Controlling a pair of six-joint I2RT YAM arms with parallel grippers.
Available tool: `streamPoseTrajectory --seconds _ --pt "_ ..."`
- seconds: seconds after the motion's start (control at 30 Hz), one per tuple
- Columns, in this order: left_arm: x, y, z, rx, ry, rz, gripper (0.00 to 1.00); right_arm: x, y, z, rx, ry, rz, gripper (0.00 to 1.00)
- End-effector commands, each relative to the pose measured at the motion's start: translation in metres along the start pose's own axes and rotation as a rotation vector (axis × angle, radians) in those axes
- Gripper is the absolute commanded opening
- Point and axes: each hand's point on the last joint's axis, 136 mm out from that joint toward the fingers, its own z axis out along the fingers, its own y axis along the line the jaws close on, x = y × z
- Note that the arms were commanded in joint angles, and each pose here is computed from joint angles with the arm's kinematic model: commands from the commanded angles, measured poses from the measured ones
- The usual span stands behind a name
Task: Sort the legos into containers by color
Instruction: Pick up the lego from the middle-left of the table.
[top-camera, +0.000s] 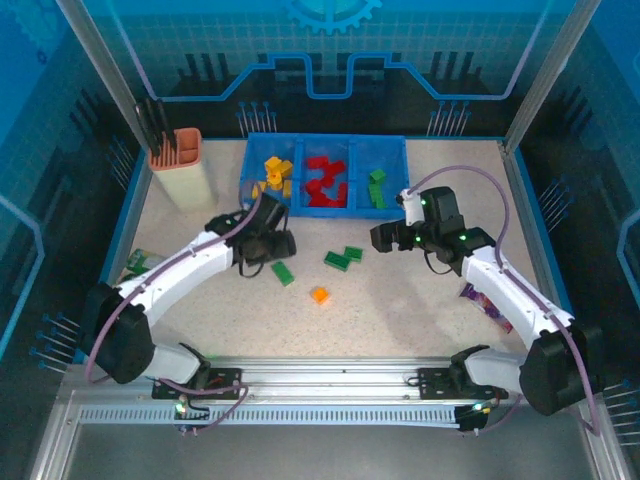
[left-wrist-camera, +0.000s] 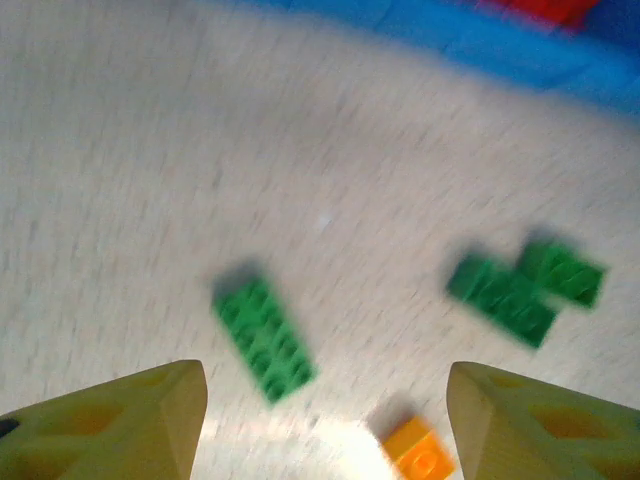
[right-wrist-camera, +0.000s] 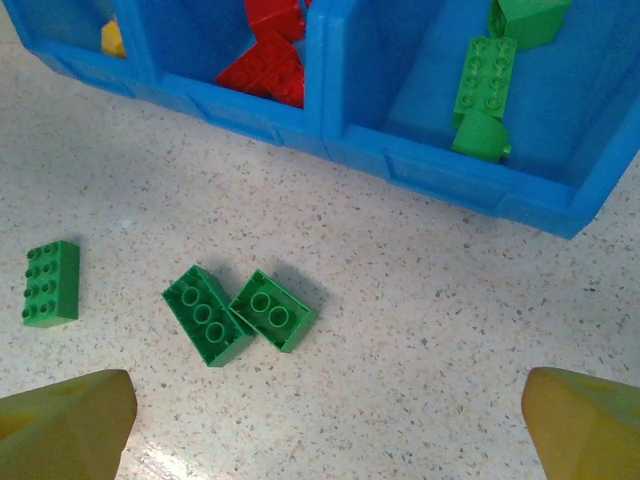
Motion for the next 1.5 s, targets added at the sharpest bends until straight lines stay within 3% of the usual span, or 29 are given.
streamPoseTrajectory --seconds 0.0,0.23,0.53,1.03,1.17,1.47 --pt "0.045 0.006 0.006 -0.027 0.088 -0.108 0.67 -0.016 0.015 -0.006 -0.052 -0.064 -0.020 1.00" --pt "0.083 -0.033 0.035 0.025 0.182 -0.125 0.73 -0.016 0.021 0.005 -0.092 -0.050 -0.011 1.00" --pt "0.091 -0.075 0.064 0.059 0.252 -0.103 0.74 -0.014 0.017 0.009 -0.071 -0.032 -0.037 1.00" --pt "0.114 -0.087 0.091 0.040 0.337 -0.104 0.73 -0.007 0.012 0.025 -0.058 0.005 -0.042 1.00" --pt "0.117 -0.084 0.095 0.027 0.343 -0.105 0.67 -0.004 0.009 0.027 -0.045 0.014 -0.043 1.00" --pt "0.121 -0.084 0.098 0.025 0.361 -0.101 0.45 0.000 0.003 0.027 -0.015 0.024 -0.046 1.00"
